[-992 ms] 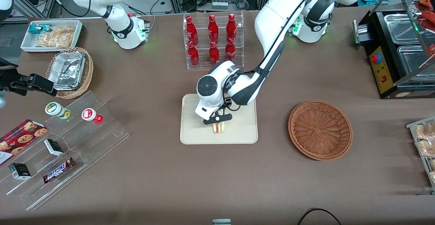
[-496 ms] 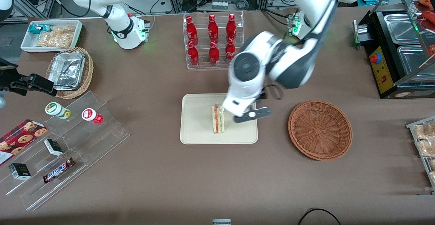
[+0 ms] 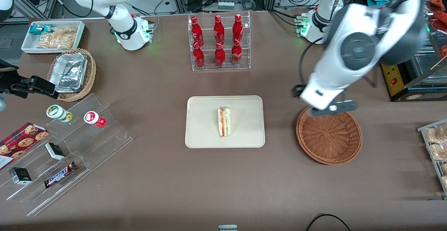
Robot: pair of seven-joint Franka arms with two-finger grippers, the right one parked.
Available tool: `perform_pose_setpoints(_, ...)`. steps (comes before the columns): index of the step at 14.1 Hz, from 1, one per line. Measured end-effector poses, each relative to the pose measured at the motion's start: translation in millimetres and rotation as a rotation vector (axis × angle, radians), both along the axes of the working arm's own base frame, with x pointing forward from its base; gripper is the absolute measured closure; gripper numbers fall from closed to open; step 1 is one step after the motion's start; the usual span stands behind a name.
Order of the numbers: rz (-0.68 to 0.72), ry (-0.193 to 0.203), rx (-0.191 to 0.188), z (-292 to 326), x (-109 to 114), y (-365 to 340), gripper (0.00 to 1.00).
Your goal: Place sandwich from basket to tray
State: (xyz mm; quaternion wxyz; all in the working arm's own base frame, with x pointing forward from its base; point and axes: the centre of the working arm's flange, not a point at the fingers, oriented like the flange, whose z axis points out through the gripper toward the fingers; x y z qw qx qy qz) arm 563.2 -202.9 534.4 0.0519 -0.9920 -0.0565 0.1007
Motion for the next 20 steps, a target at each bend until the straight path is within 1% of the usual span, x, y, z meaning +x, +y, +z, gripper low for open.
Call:
perform_pose_setpoints(2, -0.002, 0.01, -0.01, 27.3, -7.7, 46.1, 0.0)
perform_pose_setpoints(3, -0.002, 0.004, -0.017, 42.3, -12.4, 66.5, 0.0)
perform_pose_setpoints(6, 0.015, -0.033, -0.032, 73.0, -22.6, 107.3, 0.0)
perform_pose_setpoints(9, 0.033, -0.051, -0.036, 83.4, -25.4, 125.3, 0.0)
perform_pose_setpoints(14, 0.021, -0.052, -0.048, 86.2, -23.2, 158.2, 0.0)
perform_pose_setpoints(20, 0.016, -0.057, -0.049, 88.6, -24.5, 156.8, 0.0)
